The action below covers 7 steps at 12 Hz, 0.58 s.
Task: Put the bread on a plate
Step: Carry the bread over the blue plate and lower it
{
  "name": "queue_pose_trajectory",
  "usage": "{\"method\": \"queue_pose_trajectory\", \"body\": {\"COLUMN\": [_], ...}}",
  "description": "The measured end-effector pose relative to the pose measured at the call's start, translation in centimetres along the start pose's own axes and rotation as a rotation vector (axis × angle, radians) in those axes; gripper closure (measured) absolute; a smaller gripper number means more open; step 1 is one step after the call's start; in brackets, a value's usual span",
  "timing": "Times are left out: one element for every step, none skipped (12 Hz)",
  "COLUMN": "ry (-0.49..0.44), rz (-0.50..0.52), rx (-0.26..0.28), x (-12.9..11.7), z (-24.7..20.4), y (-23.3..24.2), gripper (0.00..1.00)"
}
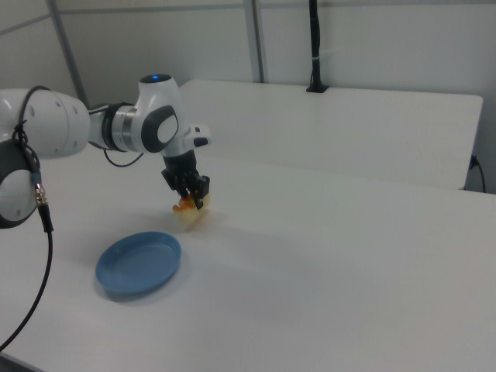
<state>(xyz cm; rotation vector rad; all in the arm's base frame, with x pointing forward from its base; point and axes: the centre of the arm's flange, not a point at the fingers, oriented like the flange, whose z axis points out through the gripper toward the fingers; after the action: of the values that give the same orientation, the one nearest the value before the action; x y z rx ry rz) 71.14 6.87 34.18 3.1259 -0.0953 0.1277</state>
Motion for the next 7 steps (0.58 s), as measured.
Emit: {"method": "queue_pose_trajectory", "body": {"ry": [0.013,0.017,0.018,0.015,0.004,-0.011,-0.031], "rz": [0.002,0.002,0.003,0.004,0.001,-0.009,-0.027], "rx": [0.001,0.000,-0.001,-0.004,-0.008,-0.013,-0.018], "x": [-0.2,-0.7,-1.7,-3.1,-4.9,-7.1,-9.4], "z": [-1.8,-3.0,-4.2,-5.4,-6.3,-6.9,-7.1], "y": [0.2,0.3,0.5,0.9,1.2,1.5,1.7], "gripper": [0.56,0.56,0.56,0.56,0.56,0.56,0.56]}}
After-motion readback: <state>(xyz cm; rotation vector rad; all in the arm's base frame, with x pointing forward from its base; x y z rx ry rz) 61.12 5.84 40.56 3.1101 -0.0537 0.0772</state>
